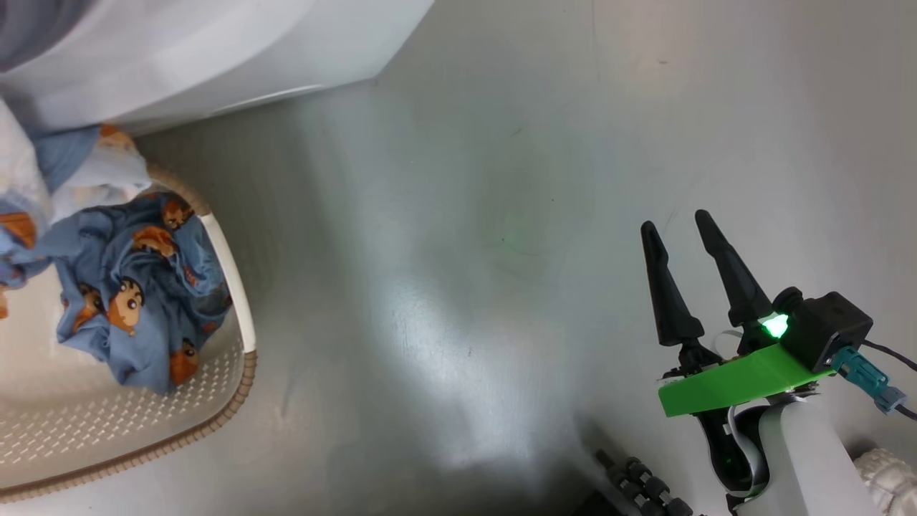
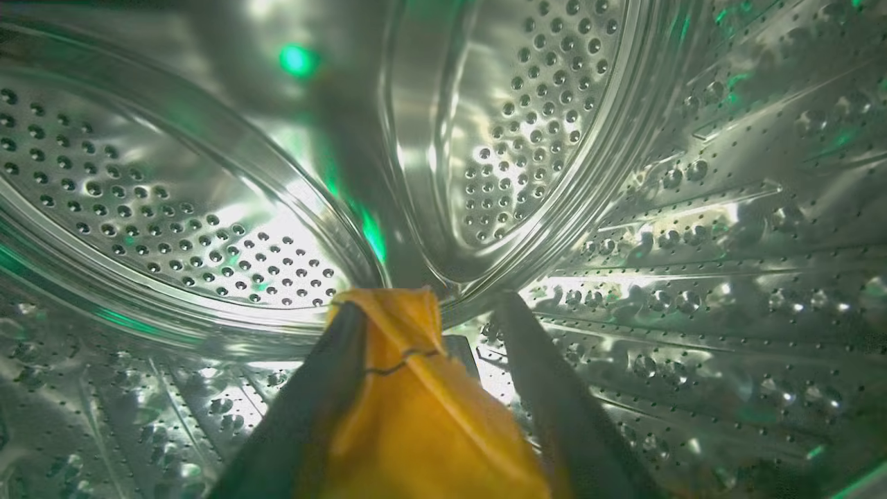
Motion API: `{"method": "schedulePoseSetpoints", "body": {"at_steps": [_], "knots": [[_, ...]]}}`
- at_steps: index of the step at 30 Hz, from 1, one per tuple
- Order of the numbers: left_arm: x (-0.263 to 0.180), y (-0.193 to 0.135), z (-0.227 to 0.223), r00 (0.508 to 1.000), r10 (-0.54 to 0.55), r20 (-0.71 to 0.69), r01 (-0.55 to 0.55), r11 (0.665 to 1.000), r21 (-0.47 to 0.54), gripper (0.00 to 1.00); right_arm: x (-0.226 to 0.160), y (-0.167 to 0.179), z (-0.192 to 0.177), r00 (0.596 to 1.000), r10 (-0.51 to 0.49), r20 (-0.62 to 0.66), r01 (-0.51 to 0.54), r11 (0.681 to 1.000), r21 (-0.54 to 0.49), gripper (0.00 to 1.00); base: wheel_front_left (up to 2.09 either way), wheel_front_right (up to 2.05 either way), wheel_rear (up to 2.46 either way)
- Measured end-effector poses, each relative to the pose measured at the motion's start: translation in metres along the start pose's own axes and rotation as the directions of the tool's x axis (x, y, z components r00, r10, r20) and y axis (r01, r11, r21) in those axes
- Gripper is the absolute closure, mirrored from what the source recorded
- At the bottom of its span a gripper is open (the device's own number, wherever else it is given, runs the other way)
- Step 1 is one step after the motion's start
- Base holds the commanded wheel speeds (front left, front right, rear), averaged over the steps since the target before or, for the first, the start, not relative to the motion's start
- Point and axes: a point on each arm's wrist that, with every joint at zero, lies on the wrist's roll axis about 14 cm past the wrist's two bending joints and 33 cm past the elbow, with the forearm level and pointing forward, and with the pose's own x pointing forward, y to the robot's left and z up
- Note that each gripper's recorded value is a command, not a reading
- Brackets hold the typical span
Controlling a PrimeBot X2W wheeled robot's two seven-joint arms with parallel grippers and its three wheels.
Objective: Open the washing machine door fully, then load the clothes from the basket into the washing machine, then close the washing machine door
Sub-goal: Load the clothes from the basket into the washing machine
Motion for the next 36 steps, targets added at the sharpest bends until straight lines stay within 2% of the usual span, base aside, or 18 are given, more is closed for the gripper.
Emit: {"method": "schedulePoseSetpoints", "body": {"at_steps": [9,18,36], "knots": [[-0.009,0.007,0.001,0.999,0.028,-0.046,-0.029,1.0,-0.01,0.0,0.002,0.007,0.008,1.0,0.017,0.024,-0.018,1.0,0.01,0.0,0.0,0.0,0.0],[-0.029,0.0,0.007,0.998,0.023,-0.066,-0.025,0.999,-0.031,0.0,0.004,0.013,0.026,0.997,0.034,0.074,-0.035,0.999,0.016,0.0,0.0,0.0,0.0],[-0.08,0.014,0.036,0.998,0.056,-0.015,-0.057,0.998,-0.032,0.0,0.006,0.026,0.056,0.985,0.066,0.157,-0.07,0.997,0.019,0.0,0.0,0.0,0.0]]}}
